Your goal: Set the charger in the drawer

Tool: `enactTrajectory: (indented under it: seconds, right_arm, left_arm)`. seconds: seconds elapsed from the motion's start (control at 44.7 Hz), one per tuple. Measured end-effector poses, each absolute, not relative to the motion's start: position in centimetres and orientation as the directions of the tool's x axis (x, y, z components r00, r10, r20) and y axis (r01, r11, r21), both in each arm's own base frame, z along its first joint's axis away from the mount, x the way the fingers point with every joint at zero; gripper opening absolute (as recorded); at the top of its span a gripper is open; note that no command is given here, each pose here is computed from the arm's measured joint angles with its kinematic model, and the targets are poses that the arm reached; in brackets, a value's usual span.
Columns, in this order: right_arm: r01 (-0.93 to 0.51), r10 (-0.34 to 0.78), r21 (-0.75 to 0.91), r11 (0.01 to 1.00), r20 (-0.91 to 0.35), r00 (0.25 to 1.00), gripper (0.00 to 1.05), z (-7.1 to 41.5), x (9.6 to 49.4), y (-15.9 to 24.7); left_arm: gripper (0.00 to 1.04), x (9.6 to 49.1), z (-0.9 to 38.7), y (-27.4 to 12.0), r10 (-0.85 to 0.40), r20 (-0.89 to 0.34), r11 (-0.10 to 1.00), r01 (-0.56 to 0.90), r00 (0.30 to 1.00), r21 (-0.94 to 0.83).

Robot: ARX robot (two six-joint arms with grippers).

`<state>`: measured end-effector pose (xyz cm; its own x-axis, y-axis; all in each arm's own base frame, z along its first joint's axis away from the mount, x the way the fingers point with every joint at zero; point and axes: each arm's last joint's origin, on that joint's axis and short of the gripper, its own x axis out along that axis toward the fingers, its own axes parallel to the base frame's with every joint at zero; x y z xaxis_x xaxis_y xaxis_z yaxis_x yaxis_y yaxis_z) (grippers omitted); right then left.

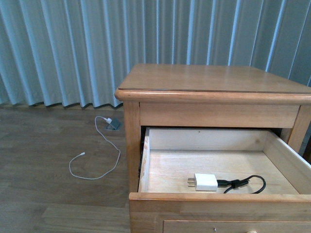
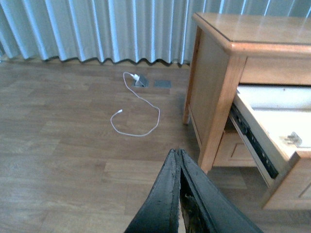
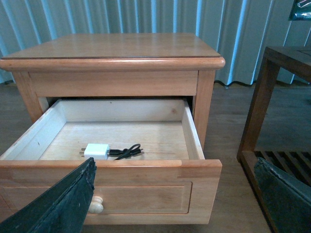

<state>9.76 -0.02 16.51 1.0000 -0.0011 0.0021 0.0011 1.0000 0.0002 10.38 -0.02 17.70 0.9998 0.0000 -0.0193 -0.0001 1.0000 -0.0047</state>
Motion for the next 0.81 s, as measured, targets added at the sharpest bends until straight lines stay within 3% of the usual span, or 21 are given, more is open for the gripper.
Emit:
enactTrajectory:
  seconds: [0.448,0.537,0.649,0.806]
  right_arm:
    - [0.0,0.0,0.0,1.0,0.002,1.0,0.96,16.5,9.8,0.0]
    - [-0.067,0.078,0.064,0.996,-0.178,0.981,0.96,16.2,9.9,0.1]
    - [-0.105,0.15,0.138,0.985,-0.38,0.913,0.96,15.1,10.8,0.6]
    - [-0.134,0.207,0.183,0.974,-0.475,0.855,0.96,15.0,12.7,1.5]
  left_arm:
    - [0.04,9.7,16.7,0.0,-0.002,0.007,1.0,0.002,1.0,-0.004]
    - [0.04,9.7,16.7,0.0,-0.002,0.007,1.0,0.002,1.0,-0.004]
    - [0.25,9.7,16.7,0.0,-0.002,0.007,1.0,0.002,1.0,-0.005]
    - [0.48,9.7,16.7,0.0,-0.002,0.007,1.0,0.002,1.0,-0.004]
